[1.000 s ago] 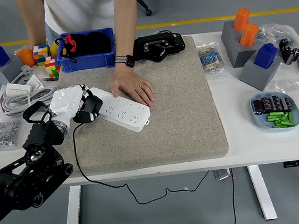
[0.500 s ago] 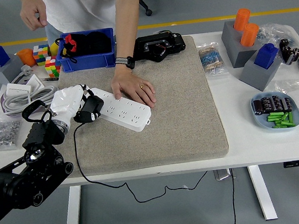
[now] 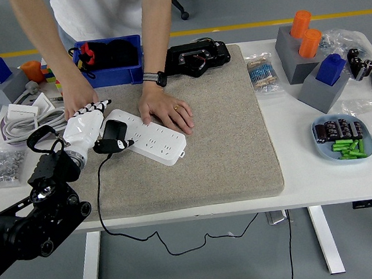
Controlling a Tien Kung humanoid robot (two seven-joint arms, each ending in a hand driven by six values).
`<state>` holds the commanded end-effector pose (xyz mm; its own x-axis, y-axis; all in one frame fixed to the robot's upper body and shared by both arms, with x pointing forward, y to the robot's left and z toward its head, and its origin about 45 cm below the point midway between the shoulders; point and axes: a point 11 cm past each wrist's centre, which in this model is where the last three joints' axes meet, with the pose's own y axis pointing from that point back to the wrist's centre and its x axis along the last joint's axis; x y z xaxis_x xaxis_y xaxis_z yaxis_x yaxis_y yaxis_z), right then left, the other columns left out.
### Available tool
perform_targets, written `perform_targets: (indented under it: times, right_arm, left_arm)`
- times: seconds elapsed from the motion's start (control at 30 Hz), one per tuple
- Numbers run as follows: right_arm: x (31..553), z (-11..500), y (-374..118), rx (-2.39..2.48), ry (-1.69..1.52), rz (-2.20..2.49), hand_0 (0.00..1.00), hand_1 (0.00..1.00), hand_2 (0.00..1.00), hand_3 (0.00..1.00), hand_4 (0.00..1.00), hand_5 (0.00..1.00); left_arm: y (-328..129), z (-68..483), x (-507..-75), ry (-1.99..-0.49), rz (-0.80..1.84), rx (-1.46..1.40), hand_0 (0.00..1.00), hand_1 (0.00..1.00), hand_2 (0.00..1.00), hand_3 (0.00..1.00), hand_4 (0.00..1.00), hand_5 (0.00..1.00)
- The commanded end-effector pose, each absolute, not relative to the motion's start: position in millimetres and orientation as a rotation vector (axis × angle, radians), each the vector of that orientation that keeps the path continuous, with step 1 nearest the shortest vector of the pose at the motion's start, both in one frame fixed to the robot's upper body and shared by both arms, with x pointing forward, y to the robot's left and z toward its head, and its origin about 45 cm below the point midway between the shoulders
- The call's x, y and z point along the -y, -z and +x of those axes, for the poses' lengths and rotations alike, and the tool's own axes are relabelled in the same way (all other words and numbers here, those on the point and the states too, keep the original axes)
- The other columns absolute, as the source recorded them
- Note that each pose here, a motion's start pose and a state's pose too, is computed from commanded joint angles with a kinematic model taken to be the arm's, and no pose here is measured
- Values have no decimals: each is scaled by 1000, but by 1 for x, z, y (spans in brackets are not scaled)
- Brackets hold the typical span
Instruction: Press the white button,pick up the black plug,place it near the board,insert it into the board
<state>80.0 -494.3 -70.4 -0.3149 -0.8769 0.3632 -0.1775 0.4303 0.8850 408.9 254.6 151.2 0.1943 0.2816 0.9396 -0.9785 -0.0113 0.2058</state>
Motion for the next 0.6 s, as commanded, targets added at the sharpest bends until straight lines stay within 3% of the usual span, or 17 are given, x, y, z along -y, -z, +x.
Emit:
perform_targets:
  times: [0.07,0.1,0.27,0.3,0.5,0.53,0.6]
  right_arm:
    - [494,80,70,1762,951,911,702,620,627,596,632,343]
    - [494,80,70,1762,952,911,702,620,626,596,632,343]
    - [494,80,70,1763,952,912,702,620,626,596,632,343]
    - [494,80,70,1762,952,912,702,620,627,596,632,343]
    - [494,82,70,1767,952,914,702,620,627,596,632,343]
    - [494,82,70,1767,952,913,701,621,626,596,633,343]
    - [494,81,70,1767,952,912,701,621,626,596,633,343]
  left_arm:
    - [-153,409,-254,-1212,1108,841,945,998,998,998,998,558]
    - [-154,409,-253,-1214,1101,844,958,998,998,998,998,624]
    - [-161,409,-246,-1215,1047,876,958,998,998,998,998,624]
    - [-164,409,-244,-1212,1026,890,998,998,998,998,998,824]
    - [-171,399,-237,-1177,915,956,998,998,998,998,998,824]
    - [-169,397,-239,-1165,906,967,998,998,969,942,998,833]
    - [-166,392,-244,-1144,900,980,998,998,969,942,998,833]
